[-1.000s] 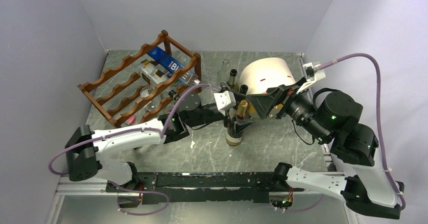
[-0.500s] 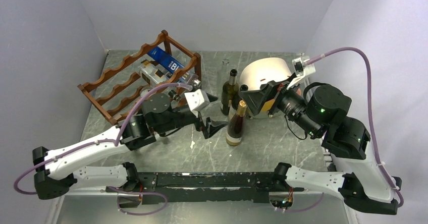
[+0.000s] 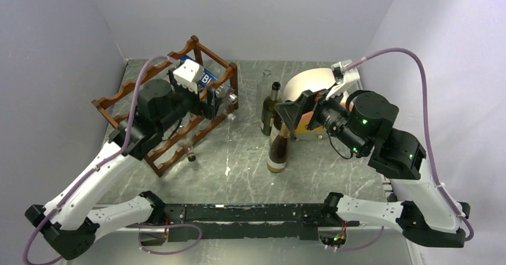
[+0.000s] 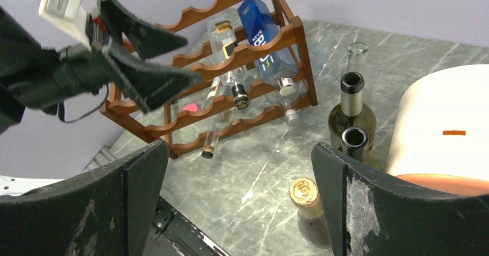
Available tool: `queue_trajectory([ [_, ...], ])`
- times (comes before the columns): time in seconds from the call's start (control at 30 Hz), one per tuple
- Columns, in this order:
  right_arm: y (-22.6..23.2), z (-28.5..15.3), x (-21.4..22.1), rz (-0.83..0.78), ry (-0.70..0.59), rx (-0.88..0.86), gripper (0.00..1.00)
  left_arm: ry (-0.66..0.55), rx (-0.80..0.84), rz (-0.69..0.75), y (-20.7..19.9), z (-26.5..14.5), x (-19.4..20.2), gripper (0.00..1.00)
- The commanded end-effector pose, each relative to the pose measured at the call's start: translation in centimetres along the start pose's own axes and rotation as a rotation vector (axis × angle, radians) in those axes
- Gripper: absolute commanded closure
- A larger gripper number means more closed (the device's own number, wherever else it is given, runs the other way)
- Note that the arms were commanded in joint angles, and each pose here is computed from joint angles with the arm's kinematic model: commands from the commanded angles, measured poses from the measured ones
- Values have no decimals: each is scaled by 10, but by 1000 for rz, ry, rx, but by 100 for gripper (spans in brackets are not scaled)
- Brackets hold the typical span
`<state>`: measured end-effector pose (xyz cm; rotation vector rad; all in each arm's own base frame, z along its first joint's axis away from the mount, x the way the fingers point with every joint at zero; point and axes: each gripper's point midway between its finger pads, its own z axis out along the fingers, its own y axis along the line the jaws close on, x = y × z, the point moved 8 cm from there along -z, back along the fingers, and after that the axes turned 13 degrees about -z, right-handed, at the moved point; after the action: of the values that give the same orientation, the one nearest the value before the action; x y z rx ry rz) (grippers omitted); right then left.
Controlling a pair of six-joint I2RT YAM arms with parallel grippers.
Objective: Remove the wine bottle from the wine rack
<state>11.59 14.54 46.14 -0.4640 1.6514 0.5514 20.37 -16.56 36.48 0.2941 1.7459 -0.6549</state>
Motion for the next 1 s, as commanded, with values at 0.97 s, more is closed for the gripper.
queue_trajectory([
  [0.97,129,192,119,-346,349,-140,0,-388,-479,-61,158,-21,-30,1],
])
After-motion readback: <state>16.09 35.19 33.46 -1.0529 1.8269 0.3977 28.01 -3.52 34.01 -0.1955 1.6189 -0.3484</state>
